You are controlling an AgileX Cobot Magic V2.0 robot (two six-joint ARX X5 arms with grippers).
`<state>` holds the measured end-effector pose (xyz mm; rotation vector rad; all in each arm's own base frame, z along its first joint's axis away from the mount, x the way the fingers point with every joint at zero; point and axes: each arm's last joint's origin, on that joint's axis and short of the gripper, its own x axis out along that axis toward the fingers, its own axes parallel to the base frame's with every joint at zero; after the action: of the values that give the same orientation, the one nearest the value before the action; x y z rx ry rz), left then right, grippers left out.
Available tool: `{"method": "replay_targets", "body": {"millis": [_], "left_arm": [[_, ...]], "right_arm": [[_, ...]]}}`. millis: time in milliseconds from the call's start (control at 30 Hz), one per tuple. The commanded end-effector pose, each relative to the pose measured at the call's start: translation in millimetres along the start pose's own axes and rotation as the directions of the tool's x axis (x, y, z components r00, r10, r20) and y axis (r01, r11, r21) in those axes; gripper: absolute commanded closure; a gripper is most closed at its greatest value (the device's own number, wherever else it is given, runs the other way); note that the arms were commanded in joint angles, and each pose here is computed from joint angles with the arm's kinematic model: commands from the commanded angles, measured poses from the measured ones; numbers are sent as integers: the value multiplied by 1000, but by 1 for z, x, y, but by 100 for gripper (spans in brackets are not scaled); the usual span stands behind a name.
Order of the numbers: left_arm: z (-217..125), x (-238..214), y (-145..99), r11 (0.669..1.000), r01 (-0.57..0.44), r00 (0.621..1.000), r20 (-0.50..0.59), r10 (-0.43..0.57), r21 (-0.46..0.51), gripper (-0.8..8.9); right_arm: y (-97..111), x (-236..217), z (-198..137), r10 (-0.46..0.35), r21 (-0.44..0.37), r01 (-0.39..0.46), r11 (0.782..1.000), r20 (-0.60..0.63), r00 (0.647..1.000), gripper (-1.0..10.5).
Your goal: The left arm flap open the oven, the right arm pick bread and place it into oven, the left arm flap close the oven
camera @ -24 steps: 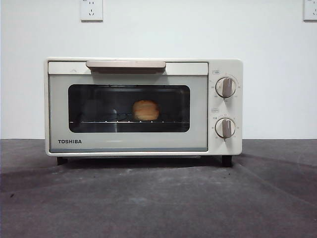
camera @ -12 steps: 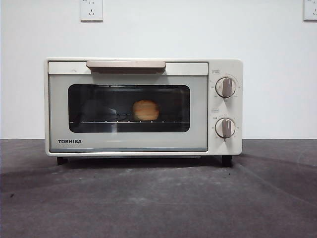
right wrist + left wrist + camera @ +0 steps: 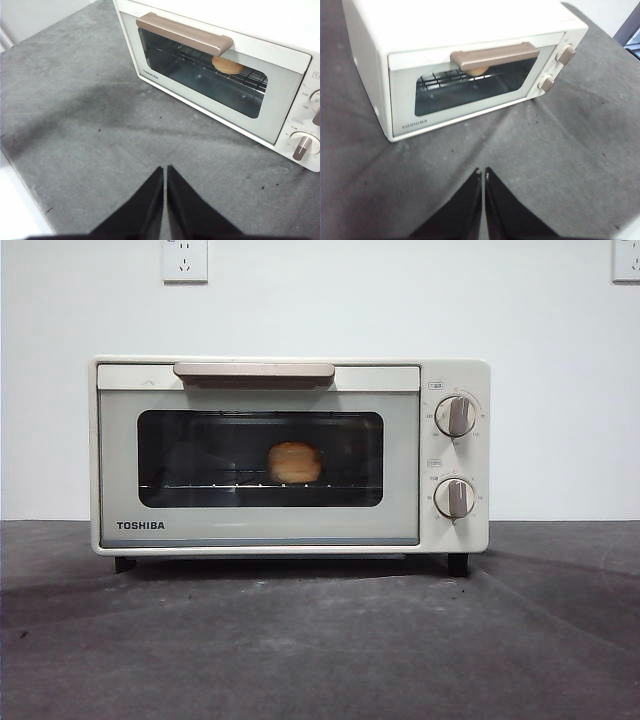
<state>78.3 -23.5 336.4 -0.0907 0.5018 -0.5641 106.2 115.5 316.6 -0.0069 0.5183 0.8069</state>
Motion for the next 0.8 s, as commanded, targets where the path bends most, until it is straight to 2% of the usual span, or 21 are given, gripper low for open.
{"method": "replay_targets", "body": {"millis": [33,133,200,300,433,600,800], "left_arm": [[6,-10,-5,988,-15,996,90,1,153,797],[12,-15,-6,957,-73,965,261,-3,281,797],[12,-17,-5,933,-157,920,392,18,324,797],[4,-14,2,908,-301,839,535,105,293,797],[-17,-2,14,875,-426,763,611,211,230,797],[-52,18,29,848,-501,734,603,313,170,797],[-90,43,44,845,-514,758,539,367,146,798]], "right_arm": [[2,0,3,10,-9,-10,1000,12,1000,941],[2,0,3,10,-9,-10,1000,12,1000,941],[2,0,3,10,-9,-10,1000,12,1000,941],[2,0,3,10,-9,-10,1000,12,1000,941],[2,0,3,10,-9,-10,1000,12,1000,941],[2,0,3,10,-9,-10,1000,12,1000,941],[2,0,3,10,-9,-10,1000,12,1000,941]]}}
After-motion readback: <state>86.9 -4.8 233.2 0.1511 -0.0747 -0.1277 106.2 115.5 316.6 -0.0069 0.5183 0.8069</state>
